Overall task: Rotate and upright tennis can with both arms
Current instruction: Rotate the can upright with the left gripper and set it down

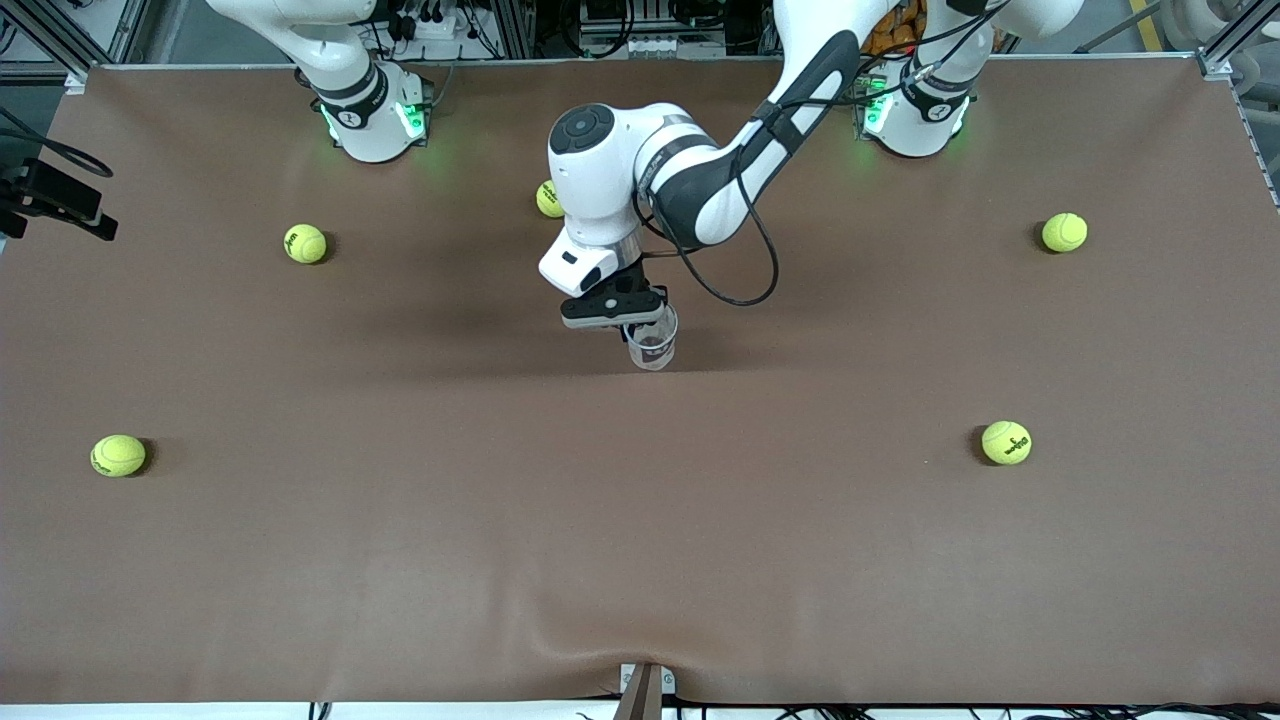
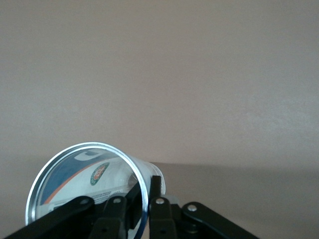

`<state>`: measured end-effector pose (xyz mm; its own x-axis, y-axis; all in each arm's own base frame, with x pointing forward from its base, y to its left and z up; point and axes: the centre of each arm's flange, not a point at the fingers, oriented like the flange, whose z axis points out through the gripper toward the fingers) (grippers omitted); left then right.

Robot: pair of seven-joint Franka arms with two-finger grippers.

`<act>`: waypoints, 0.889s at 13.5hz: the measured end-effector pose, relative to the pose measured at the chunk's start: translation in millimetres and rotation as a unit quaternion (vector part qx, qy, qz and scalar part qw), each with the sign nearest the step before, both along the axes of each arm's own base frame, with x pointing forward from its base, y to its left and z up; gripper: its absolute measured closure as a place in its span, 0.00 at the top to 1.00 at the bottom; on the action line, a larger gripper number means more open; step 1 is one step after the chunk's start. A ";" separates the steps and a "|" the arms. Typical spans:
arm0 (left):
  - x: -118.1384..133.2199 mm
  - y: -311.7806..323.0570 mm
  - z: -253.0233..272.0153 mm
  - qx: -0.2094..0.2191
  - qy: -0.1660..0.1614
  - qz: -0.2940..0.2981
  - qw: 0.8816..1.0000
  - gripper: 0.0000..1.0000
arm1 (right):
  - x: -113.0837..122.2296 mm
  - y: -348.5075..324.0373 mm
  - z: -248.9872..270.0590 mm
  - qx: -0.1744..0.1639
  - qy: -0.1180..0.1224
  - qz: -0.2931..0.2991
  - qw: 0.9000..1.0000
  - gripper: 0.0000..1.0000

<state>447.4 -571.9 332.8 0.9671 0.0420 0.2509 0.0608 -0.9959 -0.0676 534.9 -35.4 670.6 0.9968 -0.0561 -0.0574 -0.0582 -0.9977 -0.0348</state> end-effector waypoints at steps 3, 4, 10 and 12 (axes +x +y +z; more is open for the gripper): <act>1.2 1.2 -5.6 0.001 0.001 0.011 1.000 0.41 | -2.0 -0.3 -1.4 0.000 0.009 0.000 1.000 1.00; 1.9 1.4 -5.1 0.000 0.000 0.016 1.000 0.53 | -2.6 -1.2 -1.9 0.000 0.011 -0.001 1.000 1.00; 19.9 20.3 53.0 -0.005 -0.020 0.046 0.999 1.00 | -4.7 -7.8 -3.6 -0.024 0.021 -0.019 0.999 1.00; 31.7 43.6 91.4 0.000 -0.027 0.068 0.997 1.00 | -5.2 -8.2 -4.1 -0.026 0.024 -0.021 0.999 1.00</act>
<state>479.1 -528.4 424.1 0.9371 0.1723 0.3034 0.1997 -0.9779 -0.0613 529.7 -43.6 666.5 0.9897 -0.1019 -0.1002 -0.1002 -0.9947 0.0210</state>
